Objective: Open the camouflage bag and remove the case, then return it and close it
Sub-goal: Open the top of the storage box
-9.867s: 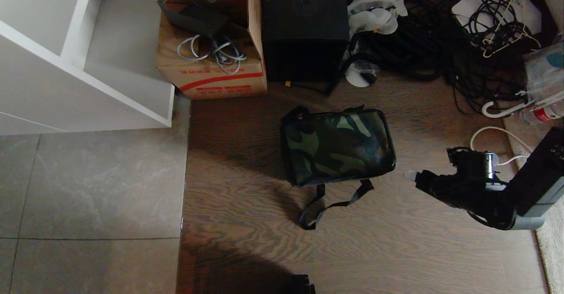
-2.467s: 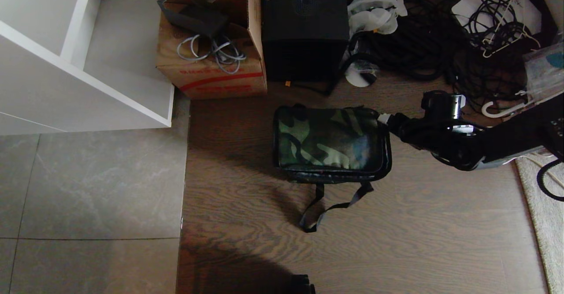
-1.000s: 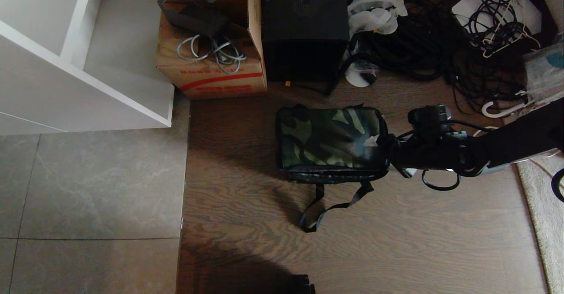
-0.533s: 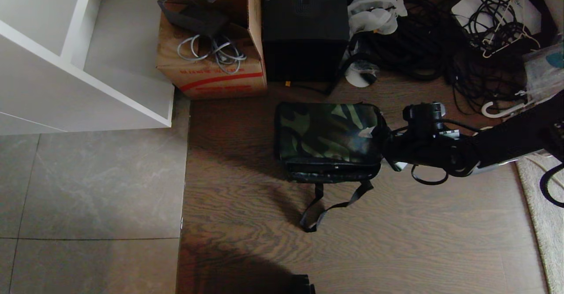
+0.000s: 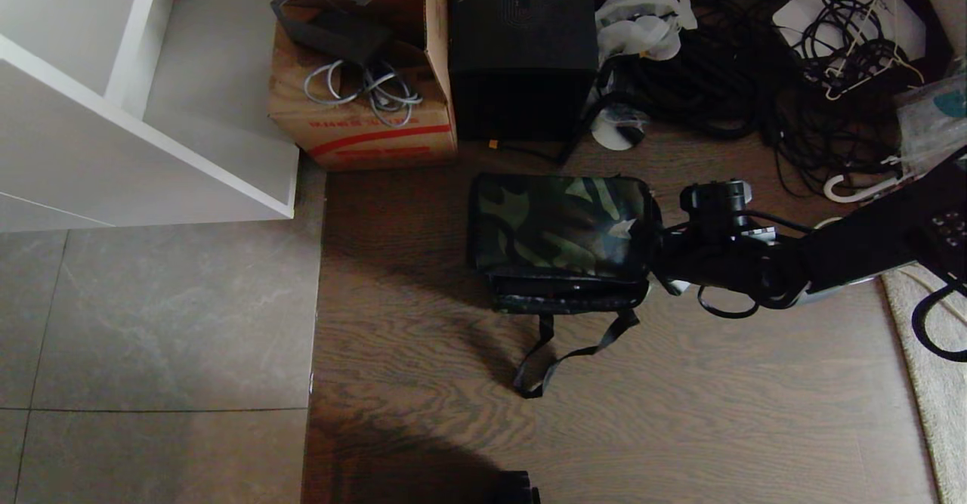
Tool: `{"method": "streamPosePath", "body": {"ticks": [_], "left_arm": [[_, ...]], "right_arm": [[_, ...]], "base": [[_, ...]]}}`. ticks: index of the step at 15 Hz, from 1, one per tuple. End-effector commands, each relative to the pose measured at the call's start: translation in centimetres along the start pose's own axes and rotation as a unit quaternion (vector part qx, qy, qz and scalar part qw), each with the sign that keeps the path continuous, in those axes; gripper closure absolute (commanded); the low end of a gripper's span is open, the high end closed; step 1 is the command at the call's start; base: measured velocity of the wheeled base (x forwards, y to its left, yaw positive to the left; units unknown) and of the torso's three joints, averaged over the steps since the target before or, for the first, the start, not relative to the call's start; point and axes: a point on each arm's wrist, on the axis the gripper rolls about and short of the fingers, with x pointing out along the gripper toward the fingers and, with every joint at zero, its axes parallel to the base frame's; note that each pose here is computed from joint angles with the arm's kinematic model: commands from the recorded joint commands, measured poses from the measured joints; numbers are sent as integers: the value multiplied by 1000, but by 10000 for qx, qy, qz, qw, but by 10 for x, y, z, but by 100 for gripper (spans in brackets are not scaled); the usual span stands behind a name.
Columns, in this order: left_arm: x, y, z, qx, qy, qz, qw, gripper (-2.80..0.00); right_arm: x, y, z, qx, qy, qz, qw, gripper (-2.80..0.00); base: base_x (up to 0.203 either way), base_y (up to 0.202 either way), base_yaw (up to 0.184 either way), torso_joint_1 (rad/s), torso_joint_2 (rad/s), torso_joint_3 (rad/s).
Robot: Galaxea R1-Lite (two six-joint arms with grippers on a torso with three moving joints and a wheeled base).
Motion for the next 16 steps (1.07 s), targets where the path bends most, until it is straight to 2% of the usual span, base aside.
{"method": "streamPosePath", "body": {"ticks": [1,3,4,6,9,12,14,15,16], "left_arm": [[1,0,-3,-2,36,5,10000,0],[1,0,-3,-2,42,5,10000,0],[1,0,-2,-2,29,5,10000,0],[1,0,-2,-2,36,5,10000,0],[1,0,-3,-2,41,5,10000,0],[1,0,-3,-2,44,5,10000,0],[1,0,-3,-2,44,5,10000,0],[1,0,-3,-2,43,5,10000,0],[1,0,-3,-2,38,5,10000,0]], "right_arm": [[2,-7,-4,27,38,-160,9999,-280],[-7,-17,-12,-70,220,-384,9990,-280],[-8,-21,-14,-310,298,-445,9981,-280],[-3,-27,-18,-425,367,-532,9970,-280],[5,-26,-16,-421,265,-429,9978,-280],[12,-19,-10,-419,-81,-223,9988,-280],[11,-18,-9,-420,-101,-209,9988,-280],[10,-19,-10,-404,-93,-232,9989,-77],[10,-18,-10,-339,-97,-219,9991,0]], "base": [[0,0,0,0,0,0],[0,0,0,0,0,0],[0,0,0,0,0,0],[0,0,0,0,0,0],[0,0,0,0,0,0],[0,0,0,0,0,0],[0,0,0,0,0,0],[0,0,0,0,0,0],[0,0,0,0,0,0]]}}
